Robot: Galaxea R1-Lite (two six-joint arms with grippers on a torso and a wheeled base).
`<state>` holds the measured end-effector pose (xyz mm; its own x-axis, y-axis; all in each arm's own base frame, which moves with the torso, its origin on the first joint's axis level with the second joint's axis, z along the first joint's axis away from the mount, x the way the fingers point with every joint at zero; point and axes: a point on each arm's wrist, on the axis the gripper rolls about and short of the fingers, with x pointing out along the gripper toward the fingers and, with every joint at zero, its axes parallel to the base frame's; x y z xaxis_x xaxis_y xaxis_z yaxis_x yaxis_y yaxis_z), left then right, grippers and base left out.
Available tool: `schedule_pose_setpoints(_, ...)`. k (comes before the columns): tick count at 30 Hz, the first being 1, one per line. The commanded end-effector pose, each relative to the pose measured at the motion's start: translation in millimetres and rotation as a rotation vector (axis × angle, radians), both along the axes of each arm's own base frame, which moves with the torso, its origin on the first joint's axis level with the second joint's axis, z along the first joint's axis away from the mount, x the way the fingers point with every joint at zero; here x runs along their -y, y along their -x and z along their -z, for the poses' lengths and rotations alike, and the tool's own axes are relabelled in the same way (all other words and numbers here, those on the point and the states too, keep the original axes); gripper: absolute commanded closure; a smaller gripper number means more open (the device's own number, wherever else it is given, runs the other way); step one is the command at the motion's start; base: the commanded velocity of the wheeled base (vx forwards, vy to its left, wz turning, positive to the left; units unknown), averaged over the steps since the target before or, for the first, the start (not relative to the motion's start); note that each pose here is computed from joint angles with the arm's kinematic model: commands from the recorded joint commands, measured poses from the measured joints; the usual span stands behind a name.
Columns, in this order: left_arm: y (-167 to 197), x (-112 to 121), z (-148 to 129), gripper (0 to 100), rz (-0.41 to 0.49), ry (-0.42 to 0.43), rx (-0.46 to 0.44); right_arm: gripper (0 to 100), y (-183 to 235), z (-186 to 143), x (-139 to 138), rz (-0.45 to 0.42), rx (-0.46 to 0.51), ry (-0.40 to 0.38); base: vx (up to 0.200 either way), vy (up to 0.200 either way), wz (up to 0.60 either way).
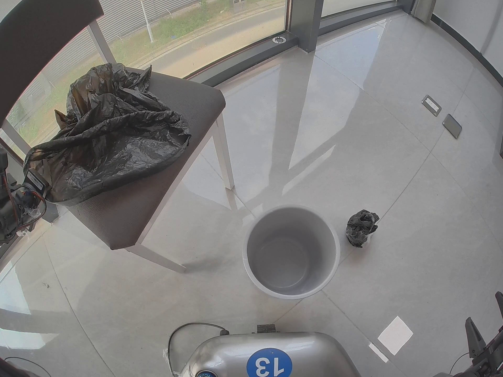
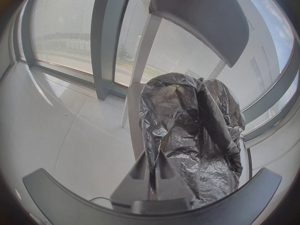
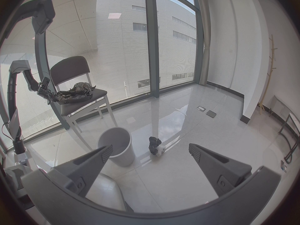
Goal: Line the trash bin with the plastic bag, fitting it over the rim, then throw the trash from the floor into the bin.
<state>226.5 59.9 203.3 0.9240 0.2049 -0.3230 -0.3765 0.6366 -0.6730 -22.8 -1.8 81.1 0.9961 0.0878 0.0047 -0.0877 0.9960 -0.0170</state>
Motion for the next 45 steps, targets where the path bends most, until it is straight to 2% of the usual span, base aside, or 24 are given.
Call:
schedule_pose_setpoints(1, 11.9, 1.7, -12.5, 100, -0.001, -0.002, 0.054, 0, -0.1, 5.0, 0.0, -0.003, 0.003, 0.012, 0.0, 0.0, 0.0)
schedule_pose_setpoints(3, 14.4, 5.3, -16.0, 100, 0.026, 0.007, 0.067, 0, -0.1, 5.0, -0.1, -0.004, 0.004, 0.029, 0.0, 0.0, 0.0)
schedule_pose_setpoints(4, 17.5, 12.4, -21.4, 100, 0.075, 0.009, 0.081, 0, 0.0, 4.8, -0.3, -0.013, 0.009, 0.062, 0.0, 0.0, 0.0)
schedule_pose_setpoints(6, 23.5, 24.6, -31.1, 100, 0.138, 0.008, 0.092, 0, 0.0, 4.8, -0.3, -0.015, 0.009, 0.059, 0.0, 0.0, 0.0)
schedule_pose_setpoints(9, 39.1, 48.9, -47.1, 100, 0.273, 0.011, 0.042, 0, 0.0, 5.0, -0.3, -0.012, 0.006, 0.046, 0.0, 0.0, 0.0)
schedule_pose_setpoints(13, 74.6, 75.2, -65.2, 100, 0.514, -0.017, -0.045, 0, -0.1, 4.6, -0.2, -0.005, 0.008, 0.038, 0.0, 0.0, 0.0)
schedule_pose_setpoints(17, 103.6, 98.3, -84.7, 100, 0.761, -0.104, -0.048, 0, -0.1, 5.0, 0.0, 0.001, 0.005, 0.038, 0.0, 0.0, 0.0)
schedule_pose_setpoints(19, 111.1, 108.4, -94.7, 100, 0.862, -0.136, -0.046, 0, 0.0, 4.7, -0.1, 0.005, 0.005, 0.039, 0.0, 0.0, 0.0)
schedule_pose_setpoints(20, 111.8, 109.1, -95.9, 100, 0.868, -0.138, -0.044, 0, 0.0, 4.7, -0.1, 0.005, 0.005, 0.039, 0.0, 0.0, 0.0)
schedule_pose_setpoints(21, 114.3, 117.7, -107.3, 100, 0.935, -0.158, -0.035, 0, 0.1, 4.7, -0.7, 0.025, 0.006, 0.055, 0.0, 0.0, 0.0)
schedule_pose_setpoints(22, 114.3, 117.7, -107.3, 100, 0.935, -0.158, -0.035, 0, 0.1, 4.7, -0.7, 0.025, 0.006, 0.055, 0.0, 0.0, 0.0)
schedule_pose_setpoints(23, 114.2, 126.8, -118.8, 100, 0.991, -0.18, -0.021, 0, -0.3, 4.4, -1.9, 0.053, 0.001, 0.067, 0.0, 0.0, 0.0)
schedule_pose_setpoints(24, 114.0, 130.2, -124.7, 100, 1.007, -0.191, -0.011, 0, -0.9, 4.2, -2.2, 0.06, -0.007, 0.069, 0.0, 0.0, 0.0)
schedule_pose_setpoints(27, 124.0, 139.7, -142.6, 100, 1.104, -0.236, 0.025, 0, -0.3, 1.3, -2.6, 0.032, 0.01, 0.07, 0.0, 0.0, 0.0)
schedule_pose_setpoints(28, 126.9, 143.5, -145.5, 100, 1.138, -0.248, 0.02, 0, 2.5, -14.8, -2.9, 0.008, 0.041, 0.054, 0.0, 0.0, 0.0)
schedule_pose_setpoints(29, 128.5, 147.0, -147.7, 100, 1.158, -0.257, 0.017, 0, 4.8, -49.2, -3.6, -0.026, 0.079, 0.023, 0.0, 0.0, 0.0)
schedule_pose_setpoints(31, 129.3, 152.3, -148.2, 100, 1.179, -0.267, 0.017, 0, -12.0, -106.3, -5.2, -0.094, 0.019, -0.097, 0.0, 0.0, 0.0)
schedule_pose_setpoints(32, 127.9, 156.0, -147.0, 100, 1.189, -0.272, 0.012, 0, -19.2, -118.5, -5.9, -0.121, -0.004, -0.152, 0.0, 0.0, 0.0)
schedule_pose_setpoints(35, 124.9, 162.7, -147.9, 100, 1.211, -0.287, 0.042, 0, -39.6, -115.8, -7.3, -0.154, -0.119, -0.184, 0.0, 0.0, 0.0)
schedule_pose_setpoints(36, 124.9, 162.7, -147.9, 100, 1.211, -0.287, 0.042, 0, -39.6, -115.8, -7.3, -0.154, -0.119, -0.184, 0.0, 0.0, 0.0)
schedule_pose_setpoints(37, 123.6, 166.2, -150.8, 100, 1.227, -0.316, 0.088, 0, -47.6, -106.4, -8.2, -0.18, -0.188, -0.191, 0.0, 0.0, 0.0)
schedule_pose_setpoints(39, 123.9, 170.2, -154.4, 100, 1.246, -0.34, 0.126, 0, -57.2, -102.8, -8.9, -0.195, -0.252, -0.199, 0.0, 0.0, 0.0)
schedule_pose_setpoints(42, 123.7, 179.5, -160.2, 100, 1.283, -0.341, 0.162, 0, -81.6, -99.7, -10.0, -0.191, -0.376, -0.227, 0.0, 0.0, 0.0)
schedule_pose_setpoints(45, 124.3, 185.7, -164.0, 100, 1.308, -0.335, 0.185, 0, -93.8, -99.3, -11.6, -0.206, -0.429, -0.238, 0.0, 0.0, 0.0)
